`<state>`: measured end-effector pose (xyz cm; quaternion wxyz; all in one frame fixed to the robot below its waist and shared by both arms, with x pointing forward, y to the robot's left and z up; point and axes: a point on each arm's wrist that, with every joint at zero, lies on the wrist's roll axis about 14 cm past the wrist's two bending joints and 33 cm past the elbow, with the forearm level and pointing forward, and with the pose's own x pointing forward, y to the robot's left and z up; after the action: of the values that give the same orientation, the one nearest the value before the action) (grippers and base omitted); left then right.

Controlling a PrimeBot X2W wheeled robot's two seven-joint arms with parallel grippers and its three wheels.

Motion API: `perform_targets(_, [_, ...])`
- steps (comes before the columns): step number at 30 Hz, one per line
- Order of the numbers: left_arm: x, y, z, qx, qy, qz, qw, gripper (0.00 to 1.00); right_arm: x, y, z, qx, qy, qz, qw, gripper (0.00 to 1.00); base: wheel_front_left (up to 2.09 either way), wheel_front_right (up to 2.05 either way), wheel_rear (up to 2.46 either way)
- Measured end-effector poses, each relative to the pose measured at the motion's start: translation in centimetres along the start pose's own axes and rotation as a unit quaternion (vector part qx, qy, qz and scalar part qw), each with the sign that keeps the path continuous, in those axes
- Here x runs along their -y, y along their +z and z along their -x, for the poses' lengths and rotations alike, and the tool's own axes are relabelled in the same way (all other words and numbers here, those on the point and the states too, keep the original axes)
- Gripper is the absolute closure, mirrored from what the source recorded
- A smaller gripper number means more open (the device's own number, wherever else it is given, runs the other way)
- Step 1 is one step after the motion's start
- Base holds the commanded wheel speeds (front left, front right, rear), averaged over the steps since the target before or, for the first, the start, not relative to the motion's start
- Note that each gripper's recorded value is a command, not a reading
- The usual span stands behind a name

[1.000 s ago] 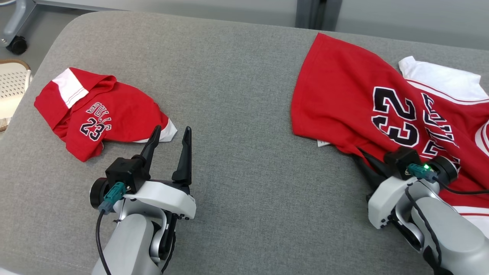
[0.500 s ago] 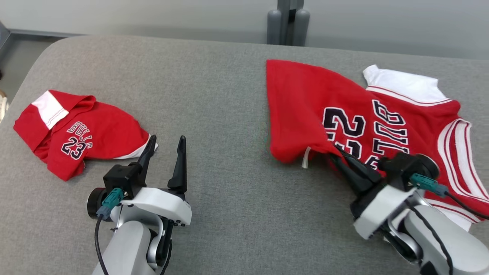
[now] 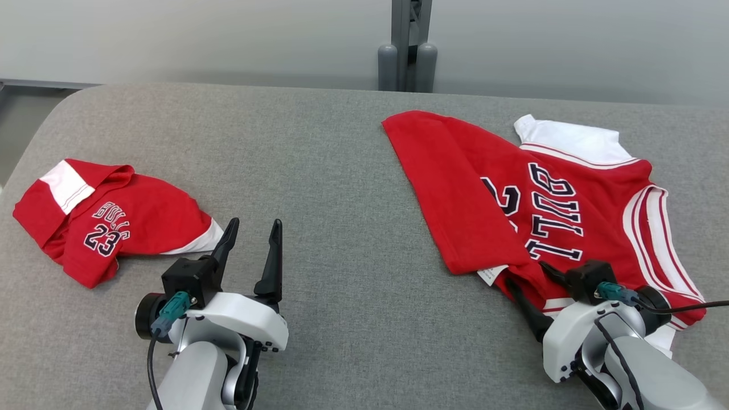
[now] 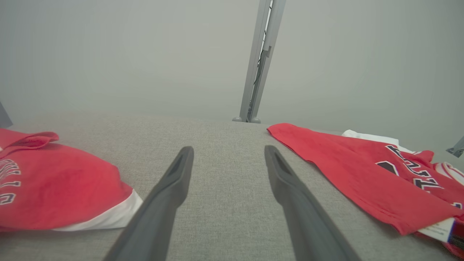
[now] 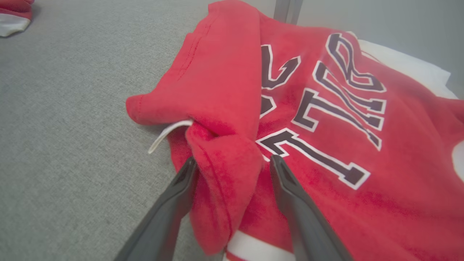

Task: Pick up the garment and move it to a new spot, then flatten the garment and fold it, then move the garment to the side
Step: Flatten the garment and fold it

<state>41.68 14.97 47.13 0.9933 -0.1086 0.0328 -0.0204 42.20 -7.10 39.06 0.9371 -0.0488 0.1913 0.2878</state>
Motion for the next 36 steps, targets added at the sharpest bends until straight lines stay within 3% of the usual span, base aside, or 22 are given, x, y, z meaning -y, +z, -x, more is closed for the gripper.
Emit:
perform_targets(9, [1.8,-0.5,0.2,-0.007,-0.028,0.002,1.000,0.00,0.1,4.2,1.0,0.076,-0.006,-0.036,0.996,0.00,0.00,0.00,0.00])
perform_targets(12, [3.1,-0.5,-0.1,-0.008,-0.046,0.007,0.999,0.00,0.6,9.7,2.5,0.170,-0.004,-0.052,0.984,0.00,0.00,0.00,0.00])
perform_targets(14, [4.0,-0.8,-0.4,-0.011,-0.059,0.007,0.998,0.00,1.7,11.0,4.3,0.207,-0.021,-0.067,0.976,0.00,0.00,0.00,0.00])
perform_targets(19, [6.9,-1.4,-1.3,-0.021,-0.101,0.013,0.995,0.00,5.6,10.2,8.4,0.235,-0.103,-0.077,0.963,0.00,0.00,0.00,0.00])
perform_targets(25, [9.5,-3.3,-2.0,-0.050,-0.133,0.028,0.989,0.00,8.1,7.2,10.7,0.219,-0.179,-0.089,0.955,0.00,0.00,0.00,0.00])
perform_targets(36, [15.3,-10.3,-0.4,-0.172,-0.252,0.018,0.952,0.00,9.2,5.2,11.7,0.204,-0.222,-0.107,0.947,0.00,0.00,0.00,0.00])
